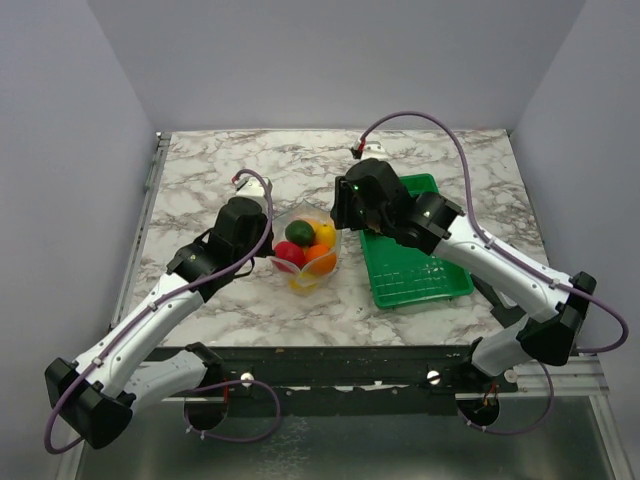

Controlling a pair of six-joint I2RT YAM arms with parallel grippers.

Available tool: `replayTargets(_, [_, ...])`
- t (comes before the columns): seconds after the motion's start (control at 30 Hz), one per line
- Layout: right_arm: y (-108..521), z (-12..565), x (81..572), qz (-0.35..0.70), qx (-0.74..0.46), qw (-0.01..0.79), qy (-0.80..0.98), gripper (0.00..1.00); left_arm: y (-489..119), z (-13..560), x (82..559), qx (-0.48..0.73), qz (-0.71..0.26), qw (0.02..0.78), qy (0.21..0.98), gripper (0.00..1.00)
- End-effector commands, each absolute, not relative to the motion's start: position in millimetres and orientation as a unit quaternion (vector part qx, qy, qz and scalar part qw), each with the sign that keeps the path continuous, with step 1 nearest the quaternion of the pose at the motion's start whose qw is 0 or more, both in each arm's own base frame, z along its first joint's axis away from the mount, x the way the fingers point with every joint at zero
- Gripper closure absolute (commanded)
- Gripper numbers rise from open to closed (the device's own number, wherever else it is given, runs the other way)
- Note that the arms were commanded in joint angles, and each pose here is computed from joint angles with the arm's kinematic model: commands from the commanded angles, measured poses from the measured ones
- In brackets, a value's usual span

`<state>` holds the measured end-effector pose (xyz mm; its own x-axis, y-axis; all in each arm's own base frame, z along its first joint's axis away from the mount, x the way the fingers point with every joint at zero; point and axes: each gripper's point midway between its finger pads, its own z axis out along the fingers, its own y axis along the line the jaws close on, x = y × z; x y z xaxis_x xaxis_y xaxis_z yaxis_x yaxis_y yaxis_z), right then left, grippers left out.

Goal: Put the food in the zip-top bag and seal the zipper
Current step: Adjust the zipper food storage bag at the center of the board, then pick up the fake fruit from the bin.

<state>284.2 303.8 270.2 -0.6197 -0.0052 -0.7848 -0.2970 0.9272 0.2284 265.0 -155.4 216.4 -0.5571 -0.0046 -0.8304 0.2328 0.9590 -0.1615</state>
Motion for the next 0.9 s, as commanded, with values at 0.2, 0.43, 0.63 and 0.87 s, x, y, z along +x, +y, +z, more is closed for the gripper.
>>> replayTargets(0.2, [233,301,298,0.076,-0.028,0.486,0.870,0.46,-158,229,277,0.074,-0.122,0.485,0.863,1.00])
replayTargets(0.43, [217,259,313,0.073,-0.008,0.445,0.892,0.46,-160,219,276,0.087,-0.124,0.484,0.862,1.00])
replayTargets(0.63, [211,222,328,0.056,0.009,0.411,0.910,0.37,-161,211,274,0.088,-0.128,0.485,0.861,1.00])
replayTargets(0.87, [216,181,345,0.048,0.015,0.369,0.928,0.35,-162,201,271,0.094,-0.137,0.487,0.857,1.00])
